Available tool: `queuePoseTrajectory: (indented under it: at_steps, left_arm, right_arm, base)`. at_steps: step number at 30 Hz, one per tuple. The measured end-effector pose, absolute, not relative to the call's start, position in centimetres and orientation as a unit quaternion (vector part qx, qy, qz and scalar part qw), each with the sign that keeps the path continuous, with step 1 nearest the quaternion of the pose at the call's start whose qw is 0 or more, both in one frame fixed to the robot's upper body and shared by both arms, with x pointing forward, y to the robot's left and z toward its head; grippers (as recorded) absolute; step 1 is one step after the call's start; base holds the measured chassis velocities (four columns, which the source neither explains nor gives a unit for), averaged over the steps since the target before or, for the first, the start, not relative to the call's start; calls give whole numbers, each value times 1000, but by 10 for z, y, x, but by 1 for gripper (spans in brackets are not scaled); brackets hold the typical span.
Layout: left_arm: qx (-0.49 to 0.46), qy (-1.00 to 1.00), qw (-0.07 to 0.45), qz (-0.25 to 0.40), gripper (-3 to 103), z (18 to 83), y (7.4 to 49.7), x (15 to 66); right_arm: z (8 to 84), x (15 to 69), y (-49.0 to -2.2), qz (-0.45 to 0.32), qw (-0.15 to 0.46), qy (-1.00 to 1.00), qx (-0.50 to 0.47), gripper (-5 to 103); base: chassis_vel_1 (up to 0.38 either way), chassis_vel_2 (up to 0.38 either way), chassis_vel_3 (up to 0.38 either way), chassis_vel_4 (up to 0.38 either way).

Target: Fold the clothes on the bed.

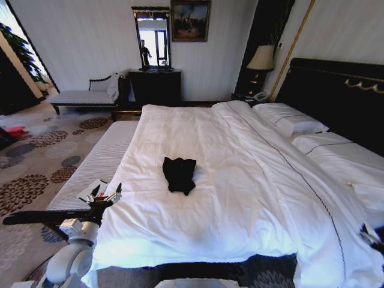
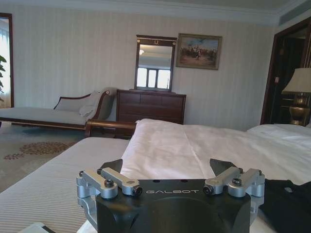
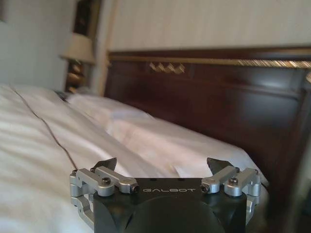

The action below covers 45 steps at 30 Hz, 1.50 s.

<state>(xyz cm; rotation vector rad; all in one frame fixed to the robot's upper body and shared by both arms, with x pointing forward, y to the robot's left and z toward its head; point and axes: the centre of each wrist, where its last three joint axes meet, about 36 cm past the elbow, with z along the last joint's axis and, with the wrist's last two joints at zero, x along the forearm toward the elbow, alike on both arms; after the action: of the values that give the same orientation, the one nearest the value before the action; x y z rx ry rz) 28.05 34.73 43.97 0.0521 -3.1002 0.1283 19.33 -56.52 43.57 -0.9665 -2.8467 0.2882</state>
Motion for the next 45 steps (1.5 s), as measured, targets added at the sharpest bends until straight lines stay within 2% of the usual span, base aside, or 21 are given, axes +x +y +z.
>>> queuePoseTrajectory:
  at_steps: [11, 26, 34, 38, 45]
  left_arm:
    - [16, -999, 22, 39, 100, 443, 345, 285]
    - [11, -999, 28, 34, 100, 443, 340, 294]
    - [6, -999, 34, 32, 100, 439, 337, 295]
    - [-10, -999, 43, 30, 100, 433, 331, 303]
    - [-25, -998, 50, 23, 100, 427, 322, 307]
  right_arm:
    - [509, 248, -513, 110, 18, -976, -187, 100]
    - [525, 299, -457, 130, 28, -989, -63, 100]
    - [556, 343, -428, 119, 64, -991, 10, 100]
    - [586, 366, -417, 58, 115, -991, 38, 100]
    - [595, 395, -405, -8, 181, -980, 77, 100]
  base:
    - [0, 0, 0, 0]
    - [0, 0, 0, 0]
    - [0, 0, 0, 0]
    - [0, 0, 0, 0]
    - [0, 0, 0, 0]
